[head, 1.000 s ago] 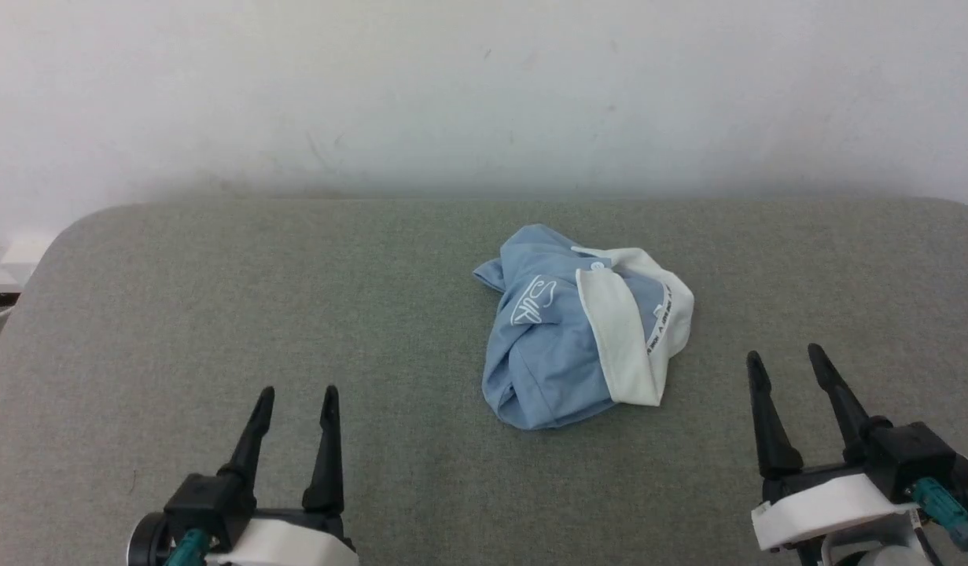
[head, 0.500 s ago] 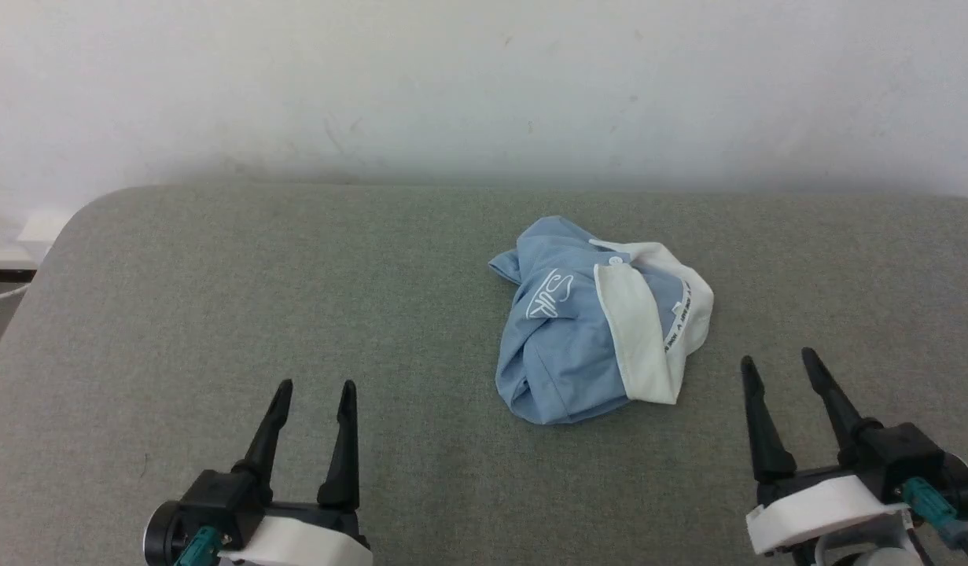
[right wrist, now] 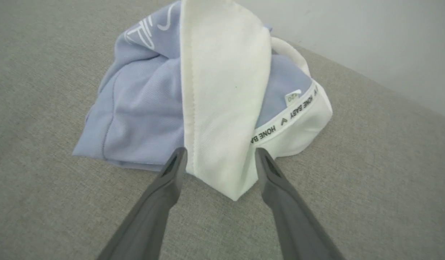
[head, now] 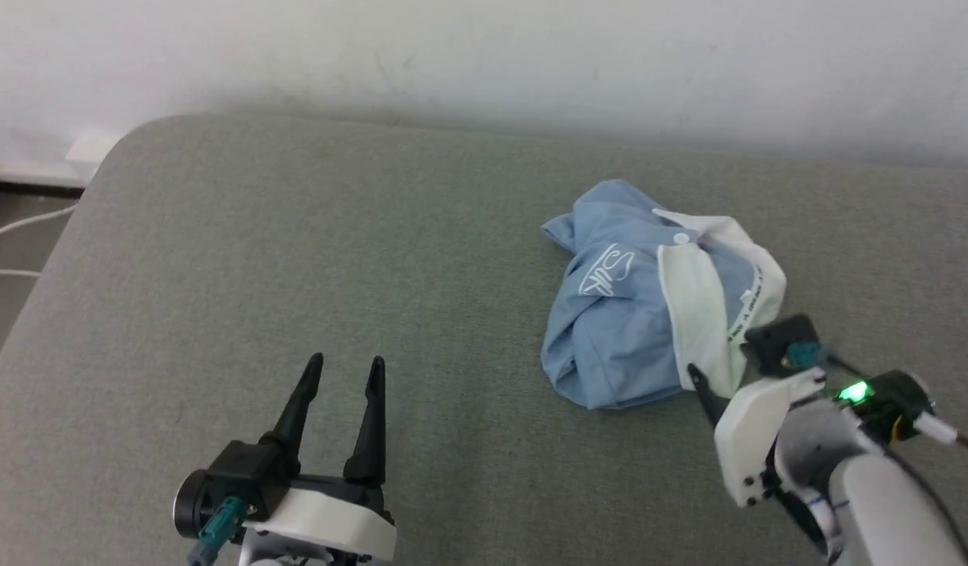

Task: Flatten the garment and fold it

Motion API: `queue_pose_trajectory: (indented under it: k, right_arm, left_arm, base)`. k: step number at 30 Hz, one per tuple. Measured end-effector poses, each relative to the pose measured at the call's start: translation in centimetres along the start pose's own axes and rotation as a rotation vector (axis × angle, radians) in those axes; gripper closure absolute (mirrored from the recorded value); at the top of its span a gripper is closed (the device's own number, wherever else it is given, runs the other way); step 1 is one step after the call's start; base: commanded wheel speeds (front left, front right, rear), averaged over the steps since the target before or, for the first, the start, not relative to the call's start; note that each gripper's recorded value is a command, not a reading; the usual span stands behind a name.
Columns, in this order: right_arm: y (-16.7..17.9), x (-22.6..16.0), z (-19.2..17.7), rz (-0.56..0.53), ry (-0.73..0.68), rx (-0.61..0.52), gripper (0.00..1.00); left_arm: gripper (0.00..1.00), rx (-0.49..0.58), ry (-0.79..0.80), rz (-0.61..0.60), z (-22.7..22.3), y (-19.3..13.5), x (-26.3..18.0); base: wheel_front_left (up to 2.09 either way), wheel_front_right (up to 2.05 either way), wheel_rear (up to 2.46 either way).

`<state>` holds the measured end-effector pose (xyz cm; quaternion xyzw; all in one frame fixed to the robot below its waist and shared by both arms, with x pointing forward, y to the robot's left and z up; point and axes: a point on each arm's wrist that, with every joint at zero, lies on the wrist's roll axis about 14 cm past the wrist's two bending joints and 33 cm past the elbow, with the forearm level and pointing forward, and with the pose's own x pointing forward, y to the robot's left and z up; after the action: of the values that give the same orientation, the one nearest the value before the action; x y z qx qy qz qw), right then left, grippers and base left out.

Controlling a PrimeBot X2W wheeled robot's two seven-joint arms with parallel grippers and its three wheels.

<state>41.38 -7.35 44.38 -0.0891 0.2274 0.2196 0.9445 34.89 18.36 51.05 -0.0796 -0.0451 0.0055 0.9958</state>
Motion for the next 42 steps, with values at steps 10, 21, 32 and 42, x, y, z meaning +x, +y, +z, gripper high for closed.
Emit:
queue_pose_trajectory:
  k: [10, 21, 32, 42]
  right_arm:
    - [1.0, 3.1, -3.8, 0.082, 0.324, -0.053, 0.00]
    - [0.7, 3.2, -3.5, 0.089, 0.289, -0.041, 1.00]
    - [-6.6, -6.0, -4.7, -0.125, 0.315, 0.022, 1.00]
    - [-7.2, -13.6, -11.9, -0.235, 0.467, 0.193, 0.00]
  left_arm:
    - [0.00, 0.011, 0.042, 0.086, -1.1, 2.5, -1.1]
    - [0.00, 0.008, 0.062, 0.082, -1.7, 2.5, -1.0]
    - [0.00, -0.018, 0.038, -0.025, -1.3, -0.8, 0.1]
    - [0.00, -0.042, 0.019, -0.126, -0.9, -4.3, 1.4]
  base:
    - [0.00, 0.00, 0.00]
    - [0.00, 0.00, 0.00]
    - [0.00, 0.00, 0.00]
    - [0.00, 0.00, 0.00]
